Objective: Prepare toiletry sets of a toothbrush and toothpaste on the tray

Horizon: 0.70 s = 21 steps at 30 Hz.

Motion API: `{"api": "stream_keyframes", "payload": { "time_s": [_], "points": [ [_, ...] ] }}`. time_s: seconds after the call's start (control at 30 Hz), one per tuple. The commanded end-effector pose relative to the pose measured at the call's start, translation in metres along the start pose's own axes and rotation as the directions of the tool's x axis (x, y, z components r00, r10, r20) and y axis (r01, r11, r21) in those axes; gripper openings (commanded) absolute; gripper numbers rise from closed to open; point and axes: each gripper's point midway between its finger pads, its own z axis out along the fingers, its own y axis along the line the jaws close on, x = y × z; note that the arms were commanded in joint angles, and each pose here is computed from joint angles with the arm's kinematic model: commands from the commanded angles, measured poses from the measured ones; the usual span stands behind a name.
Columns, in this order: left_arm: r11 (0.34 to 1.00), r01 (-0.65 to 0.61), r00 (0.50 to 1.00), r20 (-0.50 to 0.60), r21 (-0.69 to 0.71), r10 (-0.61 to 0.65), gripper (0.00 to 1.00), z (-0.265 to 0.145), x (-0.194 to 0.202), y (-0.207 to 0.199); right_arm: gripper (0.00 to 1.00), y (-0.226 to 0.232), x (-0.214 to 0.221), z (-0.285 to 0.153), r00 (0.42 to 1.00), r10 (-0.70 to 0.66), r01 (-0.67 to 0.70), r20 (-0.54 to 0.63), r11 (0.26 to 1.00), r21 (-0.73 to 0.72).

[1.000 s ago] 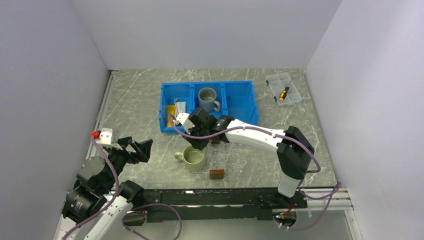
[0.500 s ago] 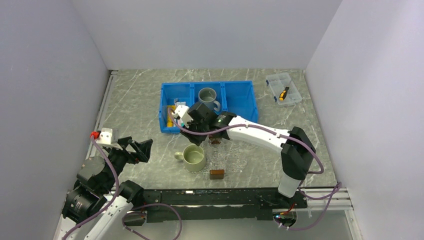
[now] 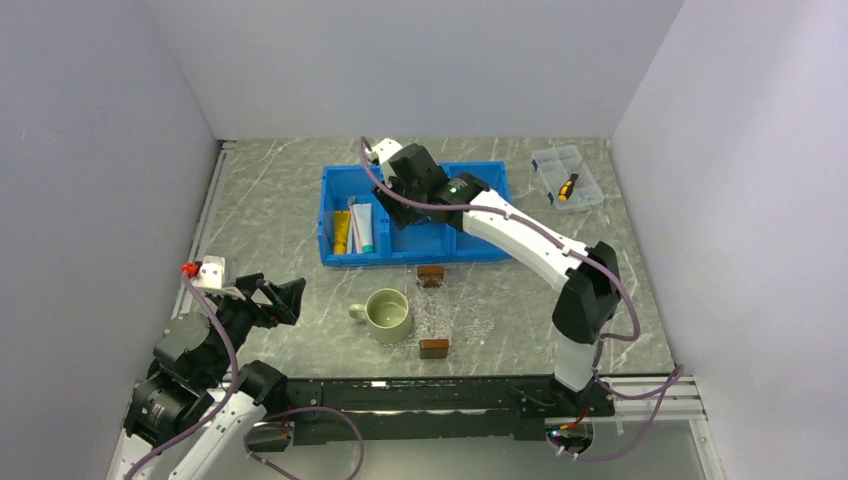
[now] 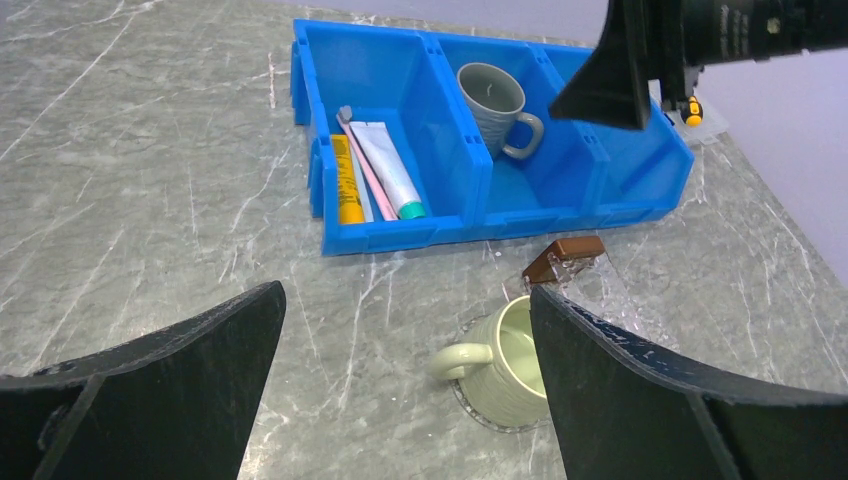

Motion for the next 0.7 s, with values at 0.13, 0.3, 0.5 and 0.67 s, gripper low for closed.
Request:
{"api": "stream_keyframes", "payload": {
  "time_s": [0.13,0.3,0.5,0.67],
  "points": [
    [1.000,-0.003,1.000,-0.001,0.011,0.003,0.99,0.004,-0.002,-0.004,0.53,-0.037,-0.004,0.032,0.984,0.169,-0.158,-0.058,0.975,0.159],
    [1.000,-0.005,1.000,-0.004,0.013,0.005,0.99,0.005,-0.001,-0.004,0.53,-0.047,0.004,0.057,0.975,0.205,-0.186,-0.087,0.965,0.188],
    [1.000,-0.007,1.000,-0.007,0.014,0.007,0.99,0.005,-0.001,-0.004,0.53,-0.058,0.004,0.077,0.979,0.188,-0.168,-0.084,0.964,0.204],
    [1.000,-0.007,1.000,-0.007,0.012,0.007,0.99,0.005,-0.001,-0.004,0.53,-0.068,0.001,0.089,0.985,0.156,-0.139,-0.073,0.971,0.195]
  ]
}}
